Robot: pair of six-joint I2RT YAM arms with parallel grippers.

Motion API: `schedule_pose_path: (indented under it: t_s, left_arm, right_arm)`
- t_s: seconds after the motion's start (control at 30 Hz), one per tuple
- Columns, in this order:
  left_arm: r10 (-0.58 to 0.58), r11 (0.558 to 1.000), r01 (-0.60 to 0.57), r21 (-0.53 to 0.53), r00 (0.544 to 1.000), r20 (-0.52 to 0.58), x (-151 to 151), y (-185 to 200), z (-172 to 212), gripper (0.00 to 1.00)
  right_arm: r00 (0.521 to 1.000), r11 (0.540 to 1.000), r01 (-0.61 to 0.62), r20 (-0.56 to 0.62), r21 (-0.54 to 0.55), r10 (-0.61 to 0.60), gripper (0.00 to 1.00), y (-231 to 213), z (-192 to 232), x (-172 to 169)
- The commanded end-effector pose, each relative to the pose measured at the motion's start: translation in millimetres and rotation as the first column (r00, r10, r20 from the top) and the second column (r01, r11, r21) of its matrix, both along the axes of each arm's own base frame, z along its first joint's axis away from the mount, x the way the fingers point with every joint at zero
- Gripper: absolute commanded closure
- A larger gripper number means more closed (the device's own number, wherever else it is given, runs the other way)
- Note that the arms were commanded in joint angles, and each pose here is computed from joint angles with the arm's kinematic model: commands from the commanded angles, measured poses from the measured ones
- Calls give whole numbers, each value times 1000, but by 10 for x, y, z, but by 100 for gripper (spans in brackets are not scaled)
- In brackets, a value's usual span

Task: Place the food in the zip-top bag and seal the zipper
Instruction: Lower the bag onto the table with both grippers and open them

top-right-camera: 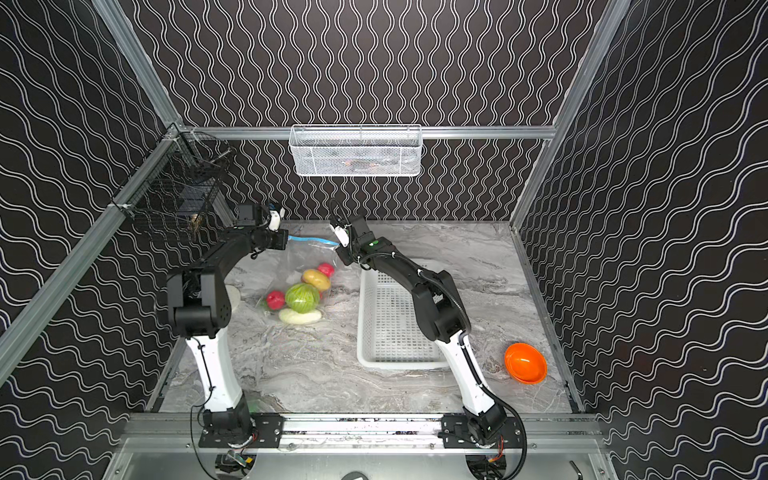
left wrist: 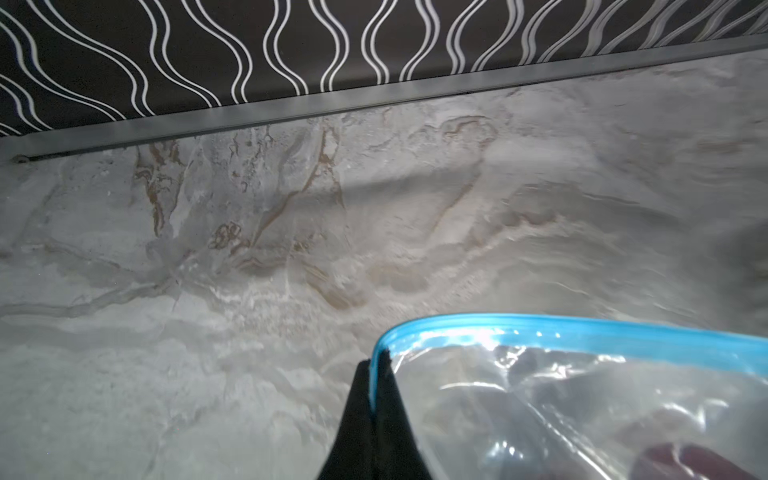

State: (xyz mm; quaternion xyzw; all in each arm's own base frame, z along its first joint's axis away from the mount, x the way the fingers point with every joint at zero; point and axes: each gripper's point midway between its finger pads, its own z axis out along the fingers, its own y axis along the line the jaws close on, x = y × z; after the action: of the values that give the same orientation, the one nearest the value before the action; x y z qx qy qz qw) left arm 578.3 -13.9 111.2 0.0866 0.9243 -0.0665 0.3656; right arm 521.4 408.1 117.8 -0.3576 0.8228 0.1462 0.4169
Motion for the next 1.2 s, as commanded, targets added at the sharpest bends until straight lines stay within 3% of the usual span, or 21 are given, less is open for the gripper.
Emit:
schedule_pose_path:
  t_s: [0.0,0.2,0.27,0.37,0.53,0.8,0.97,1.0,1.03,1.1,1.13,1.17]
  left_arm:
    - [8,1000,-9,19,1000,30,171,75,-46,100]
    - [15,993,-19,-115,999,-30,159,-11,-287,100]
    - [17,985,-27,-171,998,-56,113,-61,-351,100]
    - [16,966,-40,-254,995,-96,25,-163,-439,100]
    - [31,943,-73,-324,991,-133,-79,-245,-470,100]
    - [48,946,-113,-305,976,-211,-389,-264,-572,100]
    - [73,956,-126,-266,977,-199,-332,-240,-544,100]
    - [115,964,-158,-214,973,-200,-302,-155,-534,100]
    - [144,966,-179,-186,972,-186,-255,-84,-478,94]
    - [159,972,-179,-153,978,-134,-151,4,-320,71]
    - [160,975,-173,-138,982,-98,-102,31,-210,59]
    - [157,978,-165,-131,985,-69,-65,42,-123,54]
  right_arm:
    - [998,994,-34,49,99,29,100,170,138,109]
    - [997,990,-48,66,134,39,90,243,200,201]
    - [997,989,-47,75,142,37,91,222,209,219]
    - [997,990,5,77,139,-16,100,100,196,343]
    - [993,987,97,56,128,-105,100,-156,161,574]
    - [984,979,160,59,126,-168,100,-436,165,792]
    - [987,982,142,63,125,-150,100,-418,147,799]
    - [988,983,130,64,132,-140,97,-402,172,785]
    - [990,983,113,64,142,-123,86,-381,222,755]
    - [994,982,74,66,171,-87,53,-338,349,677]
    - [995,980,57,70,191,-72,47,-320,432,637]
    - [995,977,50,72,205,-66,44,-315,489,609]
